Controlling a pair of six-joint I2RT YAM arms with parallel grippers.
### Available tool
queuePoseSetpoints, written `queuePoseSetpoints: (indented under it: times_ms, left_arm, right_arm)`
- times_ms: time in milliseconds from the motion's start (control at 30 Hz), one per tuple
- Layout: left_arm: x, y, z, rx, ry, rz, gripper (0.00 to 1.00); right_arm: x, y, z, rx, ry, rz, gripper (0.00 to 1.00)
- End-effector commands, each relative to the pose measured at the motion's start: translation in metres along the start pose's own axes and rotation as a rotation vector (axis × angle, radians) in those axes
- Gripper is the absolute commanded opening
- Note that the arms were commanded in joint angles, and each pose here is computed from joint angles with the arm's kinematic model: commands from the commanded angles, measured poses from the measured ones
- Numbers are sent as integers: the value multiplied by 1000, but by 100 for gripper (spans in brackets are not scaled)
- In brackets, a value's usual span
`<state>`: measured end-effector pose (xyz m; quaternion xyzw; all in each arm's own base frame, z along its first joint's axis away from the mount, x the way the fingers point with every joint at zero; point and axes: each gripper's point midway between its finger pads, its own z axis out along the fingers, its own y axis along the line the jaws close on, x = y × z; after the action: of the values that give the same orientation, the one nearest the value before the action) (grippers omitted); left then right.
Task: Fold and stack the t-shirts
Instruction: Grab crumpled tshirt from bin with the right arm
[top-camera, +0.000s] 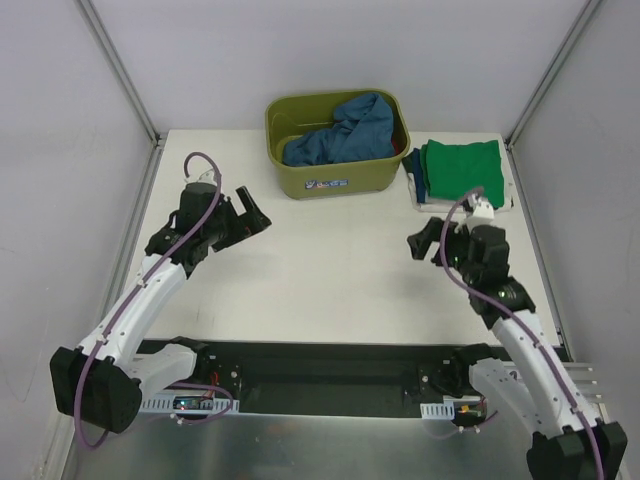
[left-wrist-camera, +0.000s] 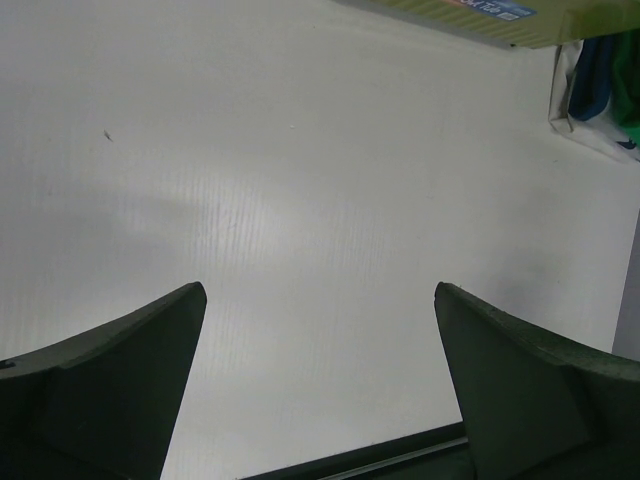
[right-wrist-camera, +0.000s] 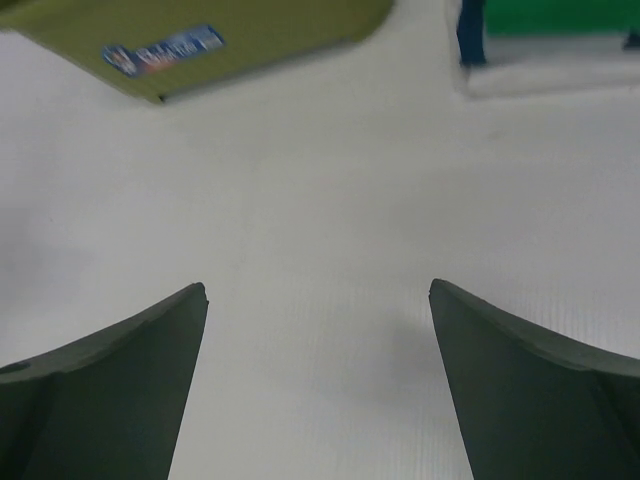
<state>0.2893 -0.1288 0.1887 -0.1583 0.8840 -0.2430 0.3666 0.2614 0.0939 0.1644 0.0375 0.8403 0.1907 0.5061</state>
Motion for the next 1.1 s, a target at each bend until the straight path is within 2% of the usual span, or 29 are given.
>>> queuePoseSetpoints:
  times_ms: [0,33,67,133,167,200,233,267,300,500,600,933,1000,1033,1067]
  left_arm:
    - [-7,-14,-1,71,-11,46,99]
    - [-7,-14,-2,73,-14,53,99]
    - [-5,-12,-3,71,-14,62,99]
    - [-6,-10,-7,75,-35,74,99]
    - [-4,-3,-6,51,-44,80,99]
    - [-6,-2,-8,46,-61,81,99]
    - [-5,1,-8,35,-67,82,99]
    - [-3,5,-8,27,-66,89,99]
    - [-4,5,-10,28,-74,96,99]
    - [0,11,-11,22,-75,128,99]
    - [-1,11,-10,20,-78,136,99]
    - [-2,10,-14,30,-87,151,99]
    - [-2,10,-15,30,-93,153,99]
    - [-2,11,-16,28,-96,153,99]
    - [-3,11,-16,26,-98,154,99]
  right_arm:
    - [-99,49,10,-100,-107,-51,97]
    - [-90,44,31,-69,-17,-59,97]
    - [-125,60,32,-100,-67,-77,97]
    - [-132,62,65,-83,-16,-80,97]
    - [-166,75,68,-99,-68,-93,97]
    - [-164,73,97,-76,-14,-97,97]
    - [-163,71,107,-53,33,-95,97]
    - [-202,88,109,-75,-24,-104,97]
    - [-183,79,138,-37,63,-98,97]
    - [-209,76,215,51,97,-148,97]
    - [-198,57,250,121,117,-177,97]
    - [-180,44,317,140,72,-137,97]
    - [-184,49,327,118,44,-113,86]
    - [-186,51,330,115,31,-84,63]
    - [-188,51,332,111,20,-69,53]
